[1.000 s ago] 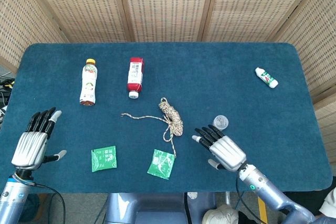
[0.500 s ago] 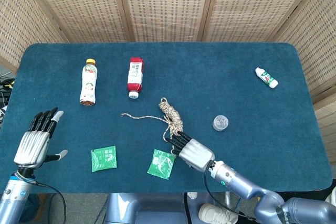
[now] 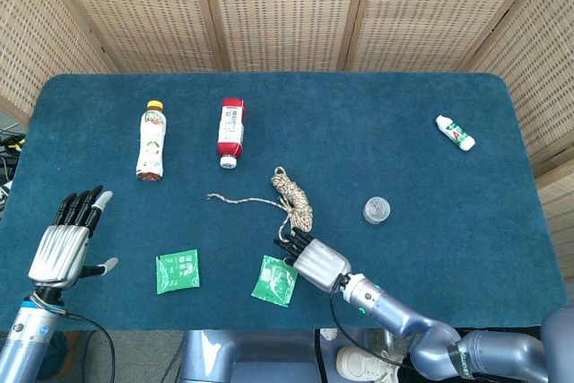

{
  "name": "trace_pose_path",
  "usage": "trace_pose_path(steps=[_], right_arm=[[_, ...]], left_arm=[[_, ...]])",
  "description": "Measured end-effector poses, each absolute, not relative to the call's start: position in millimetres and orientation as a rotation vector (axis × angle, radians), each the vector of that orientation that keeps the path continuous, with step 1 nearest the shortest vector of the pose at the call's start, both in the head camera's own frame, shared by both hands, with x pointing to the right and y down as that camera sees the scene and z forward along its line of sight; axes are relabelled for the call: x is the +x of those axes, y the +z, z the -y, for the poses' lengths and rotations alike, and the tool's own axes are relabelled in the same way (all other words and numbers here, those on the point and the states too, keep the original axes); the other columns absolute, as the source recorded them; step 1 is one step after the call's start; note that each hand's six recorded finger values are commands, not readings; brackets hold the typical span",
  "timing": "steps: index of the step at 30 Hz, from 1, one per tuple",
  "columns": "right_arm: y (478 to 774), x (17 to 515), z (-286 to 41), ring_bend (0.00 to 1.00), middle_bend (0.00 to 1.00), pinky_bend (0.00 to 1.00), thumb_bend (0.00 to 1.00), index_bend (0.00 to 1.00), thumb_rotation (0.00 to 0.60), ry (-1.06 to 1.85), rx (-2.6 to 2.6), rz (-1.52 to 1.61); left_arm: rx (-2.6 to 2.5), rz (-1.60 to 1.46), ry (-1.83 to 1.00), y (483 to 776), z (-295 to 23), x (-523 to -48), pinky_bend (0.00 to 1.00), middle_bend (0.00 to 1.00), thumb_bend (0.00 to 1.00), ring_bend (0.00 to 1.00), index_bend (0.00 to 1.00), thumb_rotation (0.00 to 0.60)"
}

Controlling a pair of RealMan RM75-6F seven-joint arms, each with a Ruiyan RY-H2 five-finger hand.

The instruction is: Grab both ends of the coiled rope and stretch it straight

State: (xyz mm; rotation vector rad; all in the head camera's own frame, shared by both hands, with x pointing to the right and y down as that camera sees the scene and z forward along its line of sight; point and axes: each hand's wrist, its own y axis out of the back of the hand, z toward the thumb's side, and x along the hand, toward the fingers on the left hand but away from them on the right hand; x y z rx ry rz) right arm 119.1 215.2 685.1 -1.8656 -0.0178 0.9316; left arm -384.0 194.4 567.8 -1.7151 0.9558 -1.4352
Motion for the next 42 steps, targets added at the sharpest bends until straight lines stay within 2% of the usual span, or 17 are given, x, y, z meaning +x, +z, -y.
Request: trace_pose_path(steps=[14,27,29,31,32,38,42], right_arm=[[697.9,135.8,-219.8,0.0,0.0,0.0,0.86,0.35,0.6,0.996,-1.826,-0.014],[704.2,162.1,-195.9,0.0,0.0,0.0,0.85,0.34,0.6,1.096,-1.728,0.033],[703.1,163.8,-192.7,0.0,0.0,0.0,0.79,0.33,0.6,1.107,-1.727,0.052],[698.9,163.9,-189.5,0.0,0.0,0.0,0.64,0.34,0.6,1.112,-1.743,0.093],[696.7,163.9,-187.9,0.0,0.0,0.0,0.61,0.35,0.6,1.113,-1.753,0.115],[683.3,164.1,-174.5,0.0,0.0,0.0,0.55,0.4,0.6,1.127,-1.858,0.309],[682.2,162.1,-168.8,0.0,0.0,0.0,0.41,0.46,0.6,1.136,-1.943,0.455]], left_arm=[[-1.72,-0.941,-1.432,569.3,-196.2,-381.0,0.0,0.0,0.0,0.0,0.0,0.6],[-1.725,-0.93,-1.433,570.4,-197.5,-379.5,0.0,0.0,0.0,0.0,0.0,0.6],[-1.725,-0.931,-1.433,570.2,-197.5,-379.6,0.0,0.0,0.0,0.0,0.0,0.6],[-1.726,-0.932,-1.433,570.2,-197.4,-379.9,0.0,0.0,0.0,0.0,0.0,0.6],[-1.727,-0.931,-1.434,570.3,-197.6,-380.0,0.0,0.0,0.0,0.0,0.0,0.6],[-1.731,-0.935,-1.431,569.4,-197.4,-380.3,0.0,0.0,0.0,0.0,0.0,0.6],[-1.733,-0.938,-1.431,569.0,-197.3,-381.0,0.0,0.0,0.0,0.0,0.0,0.6]])
